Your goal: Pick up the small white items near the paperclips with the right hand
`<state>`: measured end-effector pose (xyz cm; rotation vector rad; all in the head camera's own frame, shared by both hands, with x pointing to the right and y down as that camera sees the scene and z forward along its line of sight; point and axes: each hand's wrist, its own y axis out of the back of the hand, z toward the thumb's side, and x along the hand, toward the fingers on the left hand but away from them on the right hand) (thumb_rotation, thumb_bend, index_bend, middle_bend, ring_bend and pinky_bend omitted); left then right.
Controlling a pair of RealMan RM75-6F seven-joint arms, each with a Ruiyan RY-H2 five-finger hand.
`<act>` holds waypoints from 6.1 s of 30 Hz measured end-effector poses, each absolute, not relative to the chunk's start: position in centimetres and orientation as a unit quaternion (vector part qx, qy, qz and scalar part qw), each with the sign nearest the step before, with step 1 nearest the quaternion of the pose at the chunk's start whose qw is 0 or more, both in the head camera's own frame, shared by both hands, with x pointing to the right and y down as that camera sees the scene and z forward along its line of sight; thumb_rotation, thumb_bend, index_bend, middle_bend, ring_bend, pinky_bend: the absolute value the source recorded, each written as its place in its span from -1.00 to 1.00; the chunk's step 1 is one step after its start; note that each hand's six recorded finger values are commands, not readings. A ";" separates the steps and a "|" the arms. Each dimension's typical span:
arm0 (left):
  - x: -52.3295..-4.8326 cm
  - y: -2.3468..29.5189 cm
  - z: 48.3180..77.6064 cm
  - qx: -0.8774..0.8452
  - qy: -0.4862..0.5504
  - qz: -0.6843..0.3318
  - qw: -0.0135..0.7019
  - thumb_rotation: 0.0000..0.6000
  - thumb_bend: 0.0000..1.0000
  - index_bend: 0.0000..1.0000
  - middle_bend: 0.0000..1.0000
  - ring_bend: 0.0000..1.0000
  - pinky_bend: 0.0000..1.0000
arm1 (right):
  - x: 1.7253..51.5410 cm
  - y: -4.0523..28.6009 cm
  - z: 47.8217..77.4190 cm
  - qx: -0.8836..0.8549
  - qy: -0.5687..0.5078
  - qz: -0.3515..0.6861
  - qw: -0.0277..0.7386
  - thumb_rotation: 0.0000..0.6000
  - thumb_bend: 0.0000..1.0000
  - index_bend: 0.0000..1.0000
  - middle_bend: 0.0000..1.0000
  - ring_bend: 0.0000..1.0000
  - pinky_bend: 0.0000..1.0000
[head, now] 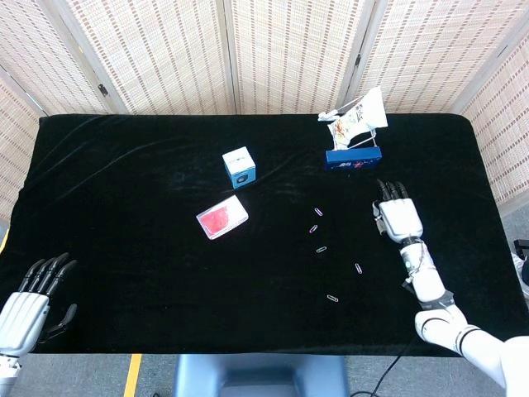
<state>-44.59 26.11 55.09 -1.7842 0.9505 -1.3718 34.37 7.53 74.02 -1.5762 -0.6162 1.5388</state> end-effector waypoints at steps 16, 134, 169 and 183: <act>-44.7 26.0 55.2 -0.685 0.367 -0.529 0.340 1.00 0.00 -1.00 -1.00 -1.00 -1.00 | 31.7 7.8 71.9 -0.649 -0.259 0.576 0.424 1.00 0.03 0.66 -0.87 -1.00 -1.00; -45.1 26.1 56.0 -0.680 0.363 -0.544 0.331 1.00 0.00 -1.00 -1.00 -1.00 -1.00 | 39.9 16.6 64.4 -0.628 -0.325 0.559 0.433 1.00 0.03 0.68 -0.78 -1.00 -1.00; -45.3 26.1 55.7 -0.677 0.370 -0.542 0.332 1.00 0.00 -1.00 -1.00 -1.00 -1.00 | 44.6 20.2 64.5 -0.619 -0.304 0.614 0.385 1.00 -0.36 -1.00 -1.00 -1.00 -1.00; -45.0 26.2 56.0 -0.678 0.363 -0.543 0.337 1.00 0.00 -1.00 -1.00 -1.00 -1.00 | 46.0 21.5 58.8 -0.592 -0.373 0.618 0.359 1.00 -0.36 -1.00 -1.00 -1.00 -1.00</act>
